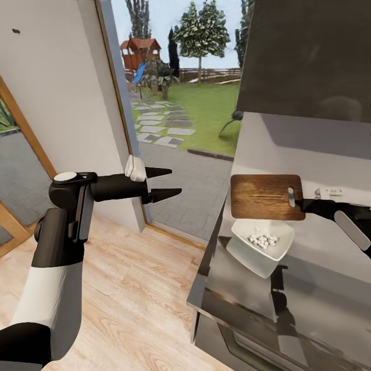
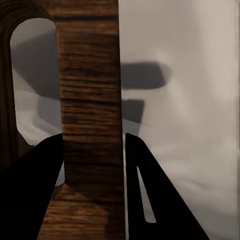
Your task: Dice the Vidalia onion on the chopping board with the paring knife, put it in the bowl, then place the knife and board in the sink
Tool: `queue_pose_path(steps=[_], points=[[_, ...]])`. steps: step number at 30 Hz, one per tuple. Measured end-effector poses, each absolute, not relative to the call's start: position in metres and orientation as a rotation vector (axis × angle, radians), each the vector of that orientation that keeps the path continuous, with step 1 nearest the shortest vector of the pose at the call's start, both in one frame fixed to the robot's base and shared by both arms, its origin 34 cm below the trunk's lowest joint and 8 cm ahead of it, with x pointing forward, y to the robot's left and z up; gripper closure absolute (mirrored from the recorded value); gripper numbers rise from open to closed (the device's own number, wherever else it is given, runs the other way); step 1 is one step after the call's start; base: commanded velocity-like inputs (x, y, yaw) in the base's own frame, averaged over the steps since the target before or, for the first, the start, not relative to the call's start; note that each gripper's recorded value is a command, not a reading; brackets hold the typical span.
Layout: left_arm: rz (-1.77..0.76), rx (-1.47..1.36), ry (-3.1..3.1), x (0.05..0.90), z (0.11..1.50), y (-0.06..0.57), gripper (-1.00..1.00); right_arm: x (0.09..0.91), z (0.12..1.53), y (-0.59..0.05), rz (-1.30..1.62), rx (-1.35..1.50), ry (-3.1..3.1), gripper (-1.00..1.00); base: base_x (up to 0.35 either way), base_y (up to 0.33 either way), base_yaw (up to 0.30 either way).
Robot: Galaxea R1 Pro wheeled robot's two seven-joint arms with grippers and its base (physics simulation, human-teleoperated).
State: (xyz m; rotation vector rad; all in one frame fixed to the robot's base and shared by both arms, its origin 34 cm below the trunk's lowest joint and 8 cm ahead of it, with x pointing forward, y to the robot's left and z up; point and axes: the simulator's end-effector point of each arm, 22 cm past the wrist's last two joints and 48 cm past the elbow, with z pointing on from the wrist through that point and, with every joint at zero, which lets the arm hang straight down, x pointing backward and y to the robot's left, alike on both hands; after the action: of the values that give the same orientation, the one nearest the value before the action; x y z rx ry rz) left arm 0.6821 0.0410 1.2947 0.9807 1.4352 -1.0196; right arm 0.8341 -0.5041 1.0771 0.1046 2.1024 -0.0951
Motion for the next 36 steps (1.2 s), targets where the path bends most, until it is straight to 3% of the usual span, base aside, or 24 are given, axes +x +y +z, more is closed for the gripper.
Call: queue_pose_path(steps=[18,30,36], points=[[-1.013,0.985,1.426,0.679,1.301,0.041,-1.0,0.828,1.104,-0.53,-0.046,0.246,2.083,1.0,-0.218,-0.094,0.0],[-1.013,0.985,1.425,0.679,1.301,0.041,-1.0,0.828,1.104,-0.531,-0.043,0.252,2.084,1.0,-0.017,-0.218,-0.002],[-1.001,0.972,1.43,0.682,1.302,0.04,-1.0,0.827,1.104,-0.531,-0.043,0.253,2.085,1.0,0.0,-0.288,-0.198]])
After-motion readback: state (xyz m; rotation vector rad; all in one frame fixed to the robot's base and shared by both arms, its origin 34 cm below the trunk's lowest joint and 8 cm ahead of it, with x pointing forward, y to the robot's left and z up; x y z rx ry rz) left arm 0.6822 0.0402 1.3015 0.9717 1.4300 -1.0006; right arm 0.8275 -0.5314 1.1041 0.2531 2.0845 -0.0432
